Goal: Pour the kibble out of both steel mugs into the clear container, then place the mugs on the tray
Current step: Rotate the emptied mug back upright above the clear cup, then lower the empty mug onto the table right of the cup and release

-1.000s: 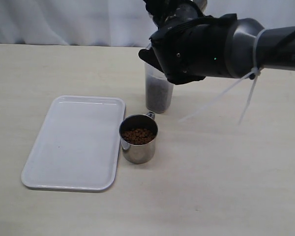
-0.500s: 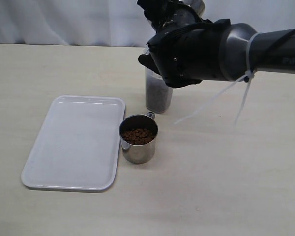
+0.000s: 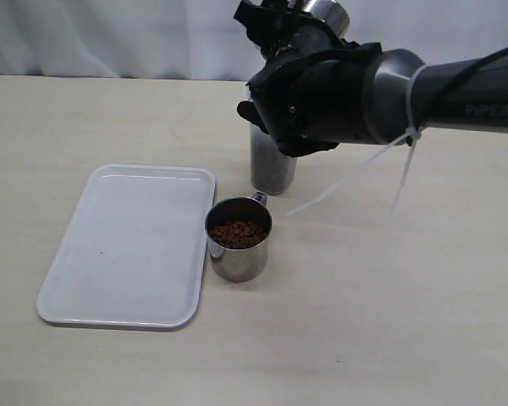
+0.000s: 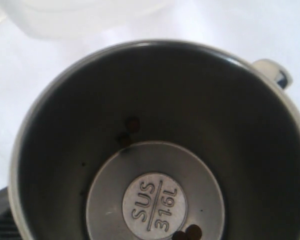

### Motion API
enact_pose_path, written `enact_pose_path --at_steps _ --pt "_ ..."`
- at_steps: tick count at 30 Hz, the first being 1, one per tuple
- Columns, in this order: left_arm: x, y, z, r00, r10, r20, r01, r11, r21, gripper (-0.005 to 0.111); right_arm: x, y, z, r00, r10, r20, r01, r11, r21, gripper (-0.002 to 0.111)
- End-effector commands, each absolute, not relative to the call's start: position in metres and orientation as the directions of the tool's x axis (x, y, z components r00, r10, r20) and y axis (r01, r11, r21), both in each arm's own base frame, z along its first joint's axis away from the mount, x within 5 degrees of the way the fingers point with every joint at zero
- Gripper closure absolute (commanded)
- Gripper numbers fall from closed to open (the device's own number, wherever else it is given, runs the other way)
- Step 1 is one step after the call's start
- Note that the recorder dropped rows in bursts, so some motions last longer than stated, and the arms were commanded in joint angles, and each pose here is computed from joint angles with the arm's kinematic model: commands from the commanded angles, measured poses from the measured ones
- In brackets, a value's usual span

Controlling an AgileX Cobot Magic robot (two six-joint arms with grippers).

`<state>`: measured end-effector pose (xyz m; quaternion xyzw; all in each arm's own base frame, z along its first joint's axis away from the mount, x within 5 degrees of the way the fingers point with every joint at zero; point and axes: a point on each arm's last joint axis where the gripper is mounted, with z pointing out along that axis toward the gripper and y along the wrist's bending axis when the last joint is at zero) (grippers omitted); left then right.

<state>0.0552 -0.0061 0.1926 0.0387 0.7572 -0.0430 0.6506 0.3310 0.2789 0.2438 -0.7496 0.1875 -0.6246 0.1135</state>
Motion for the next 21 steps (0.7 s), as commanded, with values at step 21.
enact_pose_path --at_steps 21 --pt "0.055 -0.006 0.193 -0.141 0.000 -0.990 0.115 0.993 -0.016 0.107 0.308 0.219 0.340 0.076 -0.997 -0.003 -0.537 -0.038 -0.843 0.104"
